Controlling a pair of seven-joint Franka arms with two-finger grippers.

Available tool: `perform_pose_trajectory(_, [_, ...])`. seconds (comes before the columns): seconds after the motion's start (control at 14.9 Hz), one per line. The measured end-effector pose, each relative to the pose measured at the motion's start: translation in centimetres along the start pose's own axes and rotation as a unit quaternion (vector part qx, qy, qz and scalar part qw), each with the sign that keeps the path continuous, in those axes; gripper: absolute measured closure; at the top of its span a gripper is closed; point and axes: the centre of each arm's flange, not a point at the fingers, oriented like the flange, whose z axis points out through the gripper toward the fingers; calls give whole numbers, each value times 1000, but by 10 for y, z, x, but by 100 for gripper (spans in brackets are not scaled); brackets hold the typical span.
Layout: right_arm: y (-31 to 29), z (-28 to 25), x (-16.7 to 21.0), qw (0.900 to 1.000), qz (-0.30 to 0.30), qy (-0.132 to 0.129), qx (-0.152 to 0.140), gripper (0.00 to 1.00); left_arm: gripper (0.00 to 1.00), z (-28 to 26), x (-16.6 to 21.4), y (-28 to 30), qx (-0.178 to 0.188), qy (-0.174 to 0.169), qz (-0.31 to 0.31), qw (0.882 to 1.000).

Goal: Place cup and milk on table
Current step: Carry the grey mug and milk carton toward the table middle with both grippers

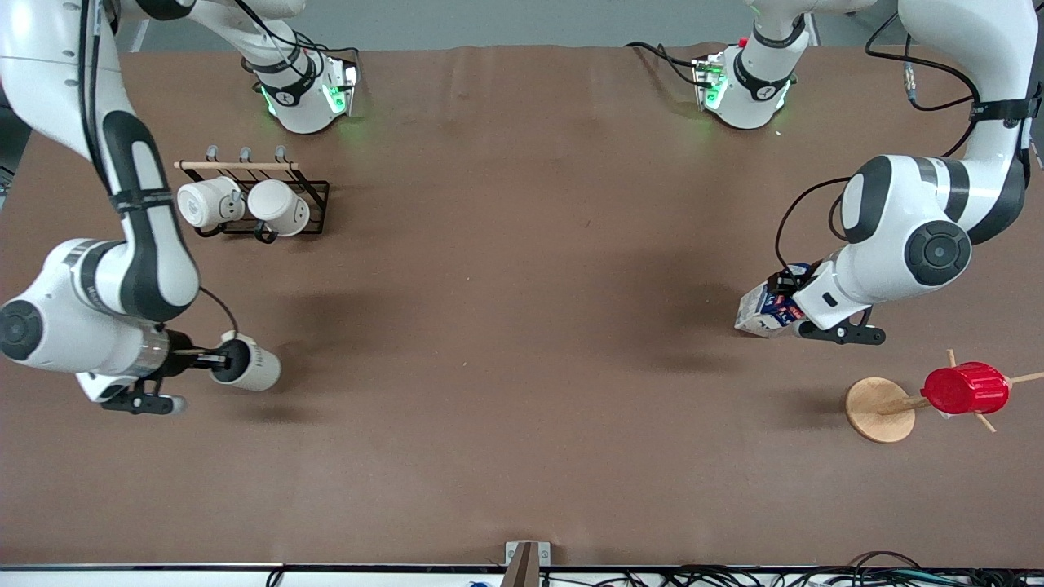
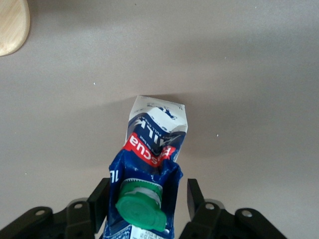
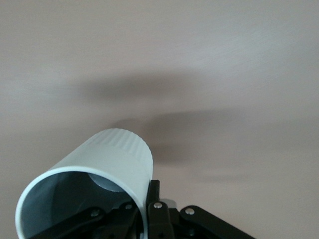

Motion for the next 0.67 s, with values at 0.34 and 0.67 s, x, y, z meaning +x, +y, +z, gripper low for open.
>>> perform_pose_trajectory(0.34, [-151, 0, -45, 991, 130, -5, 26, 96, 43, -10, 5, -1, 0, 15, -1, 1000])
perform_pose_trajectory(0.67, [-297, 22, -116, 971, 236, 16, 47, 96, 63, -27, 11, -1, 0, 33, -1, 999])
